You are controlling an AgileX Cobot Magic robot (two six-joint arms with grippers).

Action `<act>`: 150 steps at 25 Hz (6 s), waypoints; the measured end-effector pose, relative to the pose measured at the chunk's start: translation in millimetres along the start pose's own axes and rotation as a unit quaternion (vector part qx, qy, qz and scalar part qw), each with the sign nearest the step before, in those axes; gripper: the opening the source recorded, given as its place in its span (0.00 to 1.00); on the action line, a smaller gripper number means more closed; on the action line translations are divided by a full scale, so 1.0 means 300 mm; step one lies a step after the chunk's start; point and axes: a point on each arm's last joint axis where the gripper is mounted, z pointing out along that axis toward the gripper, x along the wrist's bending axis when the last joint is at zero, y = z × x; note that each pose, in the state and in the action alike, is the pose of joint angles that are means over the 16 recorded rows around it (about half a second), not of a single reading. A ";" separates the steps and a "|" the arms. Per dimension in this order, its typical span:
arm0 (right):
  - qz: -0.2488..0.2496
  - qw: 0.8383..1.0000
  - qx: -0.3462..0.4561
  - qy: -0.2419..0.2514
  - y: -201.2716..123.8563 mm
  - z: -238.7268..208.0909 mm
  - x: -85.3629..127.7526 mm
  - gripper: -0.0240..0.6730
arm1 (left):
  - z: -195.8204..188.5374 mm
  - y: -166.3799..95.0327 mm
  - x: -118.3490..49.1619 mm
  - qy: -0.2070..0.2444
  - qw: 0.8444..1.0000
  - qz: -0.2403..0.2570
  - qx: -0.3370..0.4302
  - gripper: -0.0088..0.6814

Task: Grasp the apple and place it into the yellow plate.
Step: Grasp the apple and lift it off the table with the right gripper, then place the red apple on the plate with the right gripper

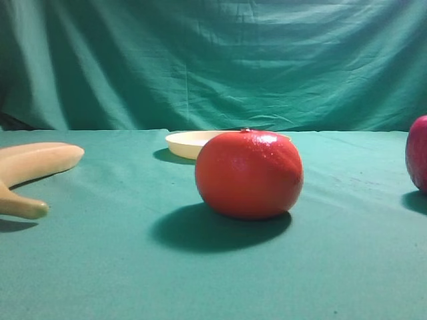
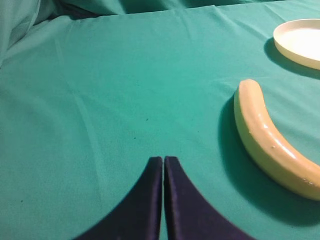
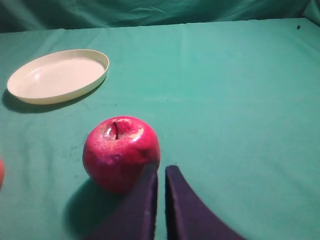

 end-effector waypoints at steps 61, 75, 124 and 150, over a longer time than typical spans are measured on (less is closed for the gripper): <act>-0.123 0.931 0.326 0.112 0.442 0.214 0.085 0.13 | 0.000 0.000 0.000 0.000 1.000 0.000 0.000 0.01; -0.153 0.892 0.419 0.076 0.439 0.407 0.134 0.79 | 0.000 0.000 0.000 0.000 1.000 0.000 0.000 0.01; -0.133 0.933 0.316 0.110 0.727 1.001 0.367 0.83 | 0.000 0.000 0.000 0.000 1.000 0.000 0.000 0.01; -0.174 0.918 0.331 0.133 0.717 1.171 0.494 0.74 | 0.000 0.000 0.000 0.000 1.000 0.000 0.000 0.01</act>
